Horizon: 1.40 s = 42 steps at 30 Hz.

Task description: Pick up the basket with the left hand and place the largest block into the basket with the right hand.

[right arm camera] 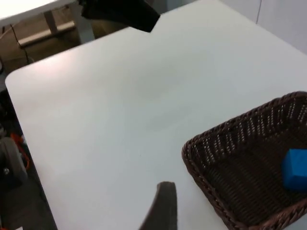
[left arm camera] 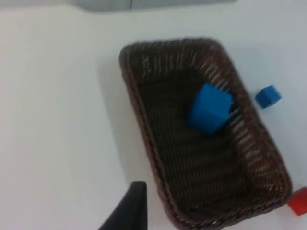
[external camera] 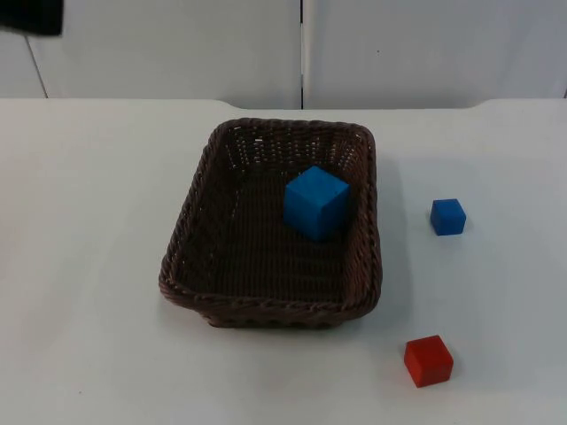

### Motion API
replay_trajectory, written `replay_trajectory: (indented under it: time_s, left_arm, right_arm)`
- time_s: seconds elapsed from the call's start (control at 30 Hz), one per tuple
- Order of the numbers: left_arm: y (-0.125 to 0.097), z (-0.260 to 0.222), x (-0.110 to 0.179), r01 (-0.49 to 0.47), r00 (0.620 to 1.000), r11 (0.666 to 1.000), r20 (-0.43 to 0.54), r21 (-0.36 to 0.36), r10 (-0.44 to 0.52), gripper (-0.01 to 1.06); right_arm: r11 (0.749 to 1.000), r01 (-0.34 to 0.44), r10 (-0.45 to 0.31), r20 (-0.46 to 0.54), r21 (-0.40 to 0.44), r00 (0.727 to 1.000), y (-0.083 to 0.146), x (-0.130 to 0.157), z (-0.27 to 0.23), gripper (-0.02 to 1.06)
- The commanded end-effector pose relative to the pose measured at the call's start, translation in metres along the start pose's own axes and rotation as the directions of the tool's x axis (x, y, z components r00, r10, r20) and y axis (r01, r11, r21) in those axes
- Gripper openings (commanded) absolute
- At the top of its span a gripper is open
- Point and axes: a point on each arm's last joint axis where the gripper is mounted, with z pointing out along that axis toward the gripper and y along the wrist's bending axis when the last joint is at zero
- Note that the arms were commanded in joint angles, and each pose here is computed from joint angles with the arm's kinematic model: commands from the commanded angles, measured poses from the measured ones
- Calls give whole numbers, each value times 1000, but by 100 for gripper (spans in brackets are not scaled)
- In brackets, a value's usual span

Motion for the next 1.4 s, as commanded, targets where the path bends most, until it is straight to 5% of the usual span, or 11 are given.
replay_trajectory:
  time_s: [0.0,0.27,0.93,1.17,1.37]
  left_arm:
    - [-7,-12,1,-6,999,1000,31,11,6,105]
    - [-31,-59,8,-79,982,997,172,22,74,105]
    - [-64,-115,67,-251,955,963,185,98,231,105]
    - [-52,-127,103,-230,949,972,212,-45,234,105]
    - [-42,-143,136,-155,941,973,274,-173,199,105]
  right_arm:
    - [1000,-4,4,25,-6,1000,4,3,-8,72]
    - [1000,2,-2,80,-1,997,13,25,-34,72]
    - [999,40,-35,170,-24,985,37,84,-90,72]
    - [998,55,-48,147,-39,988,45,102,-109,72]
    - [999,6,-13,148,52,989,43,119,-127,72]
